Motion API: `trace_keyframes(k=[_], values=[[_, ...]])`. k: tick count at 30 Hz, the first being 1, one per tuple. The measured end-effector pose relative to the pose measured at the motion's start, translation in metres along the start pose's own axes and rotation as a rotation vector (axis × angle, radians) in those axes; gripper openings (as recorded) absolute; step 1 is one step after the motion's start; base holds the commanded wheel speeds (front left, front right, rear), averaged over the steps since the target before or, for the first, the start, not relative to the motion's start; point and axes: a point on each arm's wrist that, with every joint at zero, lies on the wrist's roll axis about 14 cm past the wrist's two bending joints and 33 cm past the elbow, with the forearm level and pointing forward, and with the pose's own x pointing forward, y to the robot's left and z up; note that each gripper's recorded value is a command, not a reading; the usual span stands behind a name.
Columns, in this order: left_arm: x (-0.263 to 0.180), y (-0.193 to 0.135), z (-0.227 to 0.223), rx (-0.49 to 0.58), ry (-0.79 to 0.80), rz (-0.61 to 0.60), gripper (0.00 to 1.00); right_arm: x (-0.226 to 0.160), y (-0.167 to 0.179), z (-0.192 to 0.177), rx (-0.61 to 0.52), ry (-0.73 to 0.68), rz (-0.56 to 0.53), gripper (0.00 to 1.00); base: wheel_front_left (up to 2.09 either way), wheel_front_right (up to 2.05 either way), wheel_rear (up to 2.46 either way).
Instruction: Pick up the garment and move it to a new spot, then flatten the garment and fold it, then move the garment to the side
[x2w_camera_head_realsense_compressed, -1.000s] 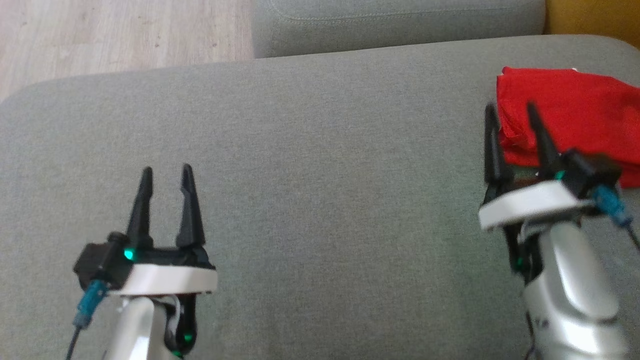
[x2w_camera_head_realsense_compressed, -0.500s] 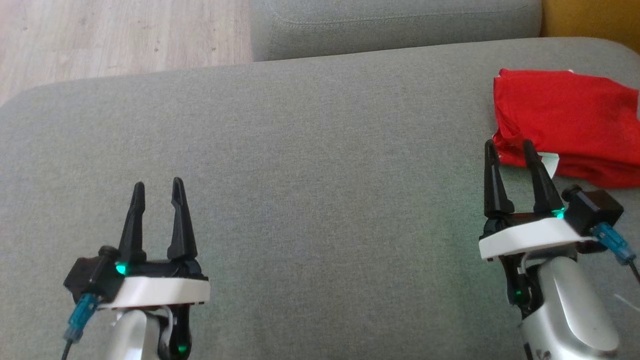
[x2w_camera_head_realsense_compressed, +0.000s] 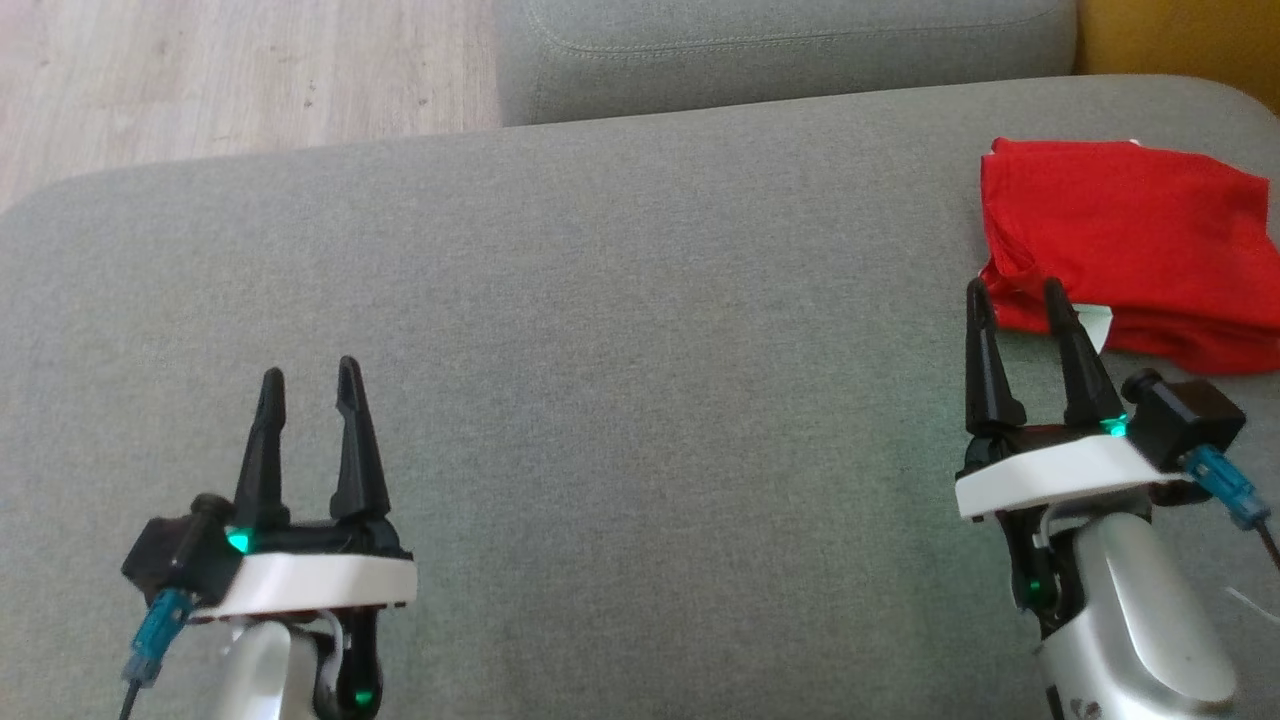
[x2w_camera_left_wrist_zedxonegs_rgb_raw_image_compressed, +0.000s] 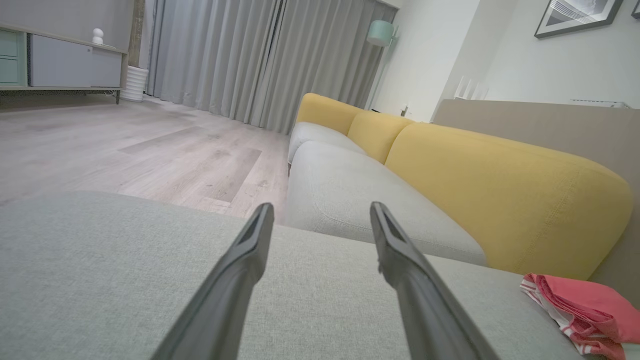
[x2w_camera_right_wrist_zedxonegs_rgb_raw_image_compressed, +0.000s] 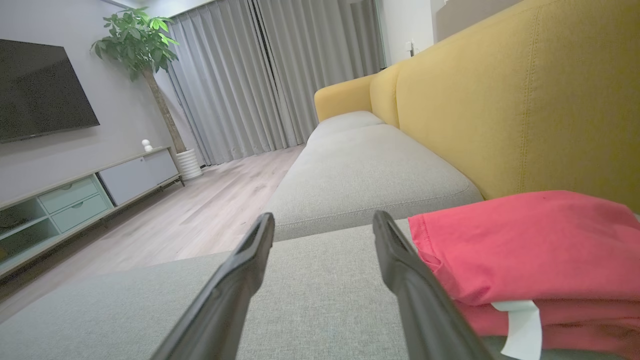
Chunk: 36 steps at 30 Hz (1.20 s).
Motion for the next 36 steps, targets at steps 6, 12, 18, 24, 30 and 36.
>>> trace_keyframes(k=[6,12,18,24,30,36], values=[[-0.011,0.008,-0.024,-0.004,0.075,0.034,0.00,-0.013,-0.007,-0.027,0.009,0.084,-0.027,0.00,0.00,0.00,0.00],[-0.023,0.016,-0.039,-0.054,0.131,0.072,0.00,-0.029,-0.012,-0.046,0.068,0.141,-0.063,0.00,0.00,0.00,0.00],[-0.024,0.018,-0.039,-0.110,0.135,0.089,0.00,-0.029,-0.015,-0.044,0.130,0.142,-0.084,0.00,0.00,0.00,0.00],[-0.024,0.020,-0.039,-0.167,0.138,0.107,0.00,-0.028,-0.018,-0.041,0.191,0.133,-0.105,0.00,0.00,0.00,0.00],[-0.025,0.023,-0.038,-0.224,0.140,0.126,0.00,-0.028,-0.022,-0.038,0.254,0.124,-0.127,0.00,0.00,0.00,0.00],[-0.026,0.029,-0.037,-0.281,0.135,0.153,0.00,-0.029,-0.025,-0.037,0.317,0.121,-0.144,0.00,0.00,0.00,0.00]])
